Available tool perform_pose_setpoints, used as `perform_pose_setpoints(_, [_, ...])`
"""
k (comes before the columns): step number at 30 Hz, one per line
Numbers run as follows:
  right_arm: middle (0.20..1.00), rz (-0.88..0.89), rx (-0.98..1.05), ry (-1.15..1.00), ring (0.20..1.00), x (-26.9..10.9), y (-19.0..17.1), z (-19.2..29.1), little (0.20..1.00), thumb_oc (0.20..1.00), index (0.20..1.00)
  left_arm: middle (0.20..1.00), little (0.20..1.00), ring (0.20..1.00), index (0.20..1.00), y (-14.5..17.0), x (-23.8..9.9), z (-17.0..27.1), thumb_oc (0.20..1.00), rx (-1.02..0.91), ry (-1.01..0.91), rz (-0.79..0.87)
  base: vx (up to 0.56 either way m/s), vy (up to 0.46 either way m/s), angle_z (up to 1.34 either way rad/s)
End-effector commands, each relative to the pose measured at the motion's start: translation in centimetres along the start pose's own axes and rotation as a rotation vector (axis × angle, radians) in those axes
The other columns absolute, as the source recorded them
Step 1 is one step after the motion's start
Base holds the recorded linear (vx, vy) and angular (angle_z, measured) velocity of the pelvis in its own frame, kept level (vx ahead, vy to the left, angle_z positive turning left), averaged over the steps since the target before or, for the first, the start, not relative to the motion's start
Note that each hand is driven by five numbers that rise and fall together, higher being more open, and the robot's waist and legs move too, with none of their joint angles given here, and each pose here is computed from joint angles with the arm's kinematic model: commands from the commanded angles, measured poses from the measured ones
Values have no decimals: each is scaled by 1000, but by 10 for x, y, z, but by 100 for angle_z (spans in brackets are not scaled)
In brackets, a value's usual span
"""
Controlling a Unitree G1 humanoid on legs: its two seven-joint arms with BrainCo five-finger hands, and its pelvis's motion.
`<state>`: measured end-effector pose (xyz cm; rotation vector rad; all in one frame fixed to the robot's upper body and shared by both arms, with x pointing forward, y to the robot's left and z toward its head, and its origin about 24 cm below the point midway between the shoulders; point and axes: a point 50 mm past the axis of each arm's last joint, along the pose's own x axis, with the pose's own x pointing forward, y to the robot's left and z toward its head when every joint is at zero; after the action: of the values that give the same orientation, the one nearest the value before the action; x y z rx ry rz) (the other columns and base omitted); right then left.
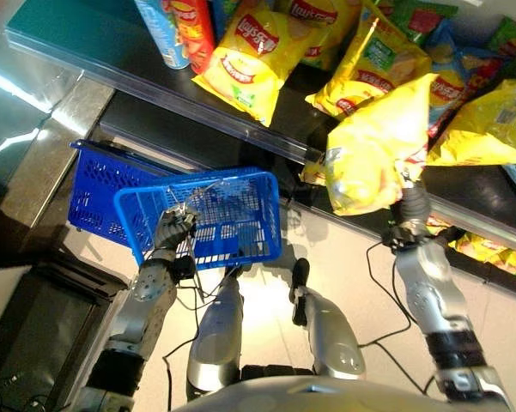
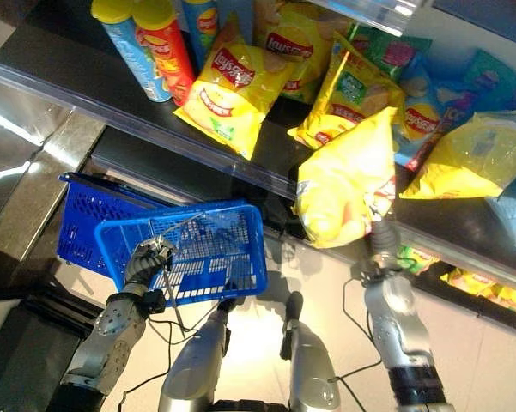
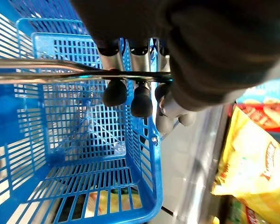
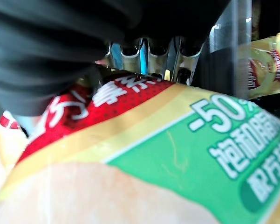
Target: Pick up the snacks into the basket
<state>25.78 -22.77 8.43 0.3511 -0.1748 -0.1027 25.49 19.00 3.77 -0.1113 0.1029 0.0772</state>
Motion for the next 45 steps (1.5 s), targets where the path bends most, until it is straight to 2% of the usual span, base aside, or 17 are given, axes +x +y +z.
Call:
perform_pose_setpoints(1, [200,56,-7,-38,200,1,-1,7,200,200,200,200,200,200,200,-6,-2,36,200,-53,-202,-58,-20,-9,-5])
perform_pose_setpoints(7, [200,43,-207,213,200,-12,-16,-40,200,200,200,200,200,200,200,-18,9,54,200,-64,-263,-108,-53,-10,-12])
perform_pose_setpoints(8, [200,75,-381,310,200,-13,-20,-58,200,200,200,200,200,200,200,-29,12,61,200,-61,-285,-156,-105,-19,-16])
perform_pose_setpoints(11, [200,157,-565,353,200,-2,-11,-68,200,200,200,200,200,200,200,-46,14,70,200,-85,-313,-219,-109,-26,-4])
perform_pose_setpoints(12, [200,158,-565,353,200,-2,-11,-68,200,200,200,200,200,200,200,-46,14,70,200,-85,-313,-218,-141,-27,1])
perform_pose_setpoints(14, [200,225,-726,358,200,24,7,-76,200,200,200,200,200,200,200,-74,15,83,200,-139,-350,-322,-180,-30,0])
perform_pose_setpoints(18, [200,282,-872,349,200,44,22,-79,200,200,200,200,200,200,200,-98,13,96,200,-155,-395,-410,-114,-20,9])
perform_pose_setpoints(19, [200,315,-1010,334,200,60,29,-76,200,200,200,200,200,200,200,-113,13,105,200,-162,-423,-462,-78,-11,9])
perform_pose_setpoints(24, [200,342,-1163,320,200,77,40,-75,200,200,200,200,200,200,200,-142,6,120,200,-209,-469,-544,-77,-10,8])
perform_pose_setpoints(30, [200,286,-1190,334,200,91,51,-76,200,200,200,200,200,200,200,-165,-1,130,200,-252,-488,-604,-6,-6,1])
perform_pose_setpoints(34, [200,307,-1258,286,200,106,71,-67,200,200,200,200,200,200,200,-182,-7,143,200,-266,-525,-646,1,-3,3])
perform_pose_setpoints(38, [200,264,-1288,294,200,112,68,-63,200,200,200,200,200,200,200,-189,-10,149,200,-277,-540,-669,4,-6,11])
perform_pose_setpoints(39, [200,269,-1221,208,200,122,103,-52,200,200,200,200,200,200,200,-192,-8,152,200,-296,-530,-661,14,10,13])
perform_pose_setpoints(40, [200,249,-1207,192,200,127,108,-45,200,200,200,200,200,200,200,-195,-9,153,200,-289,-531,-677,19,11,10])
perform_pose_setpoints(41, [200,228,-1176,241,200,125,109,-55,200,200,200,200,200,200,200,-206,-13,154,200,-313,-514,-714,15,-5,4])
perform_pose_setpoints(44, [200,153,-1222,245,200,130,92,-47,200,200,200,200,200,200,200,-201,-16,154,200,-317,-527,-714,4,8,3])
perform_pose_setpoints(45, [200,207,-1147,156,200,137,134,-35,200,200,200,200,200,200,200,-208,-20,151,200,-326,-502,-741,9,5,6])
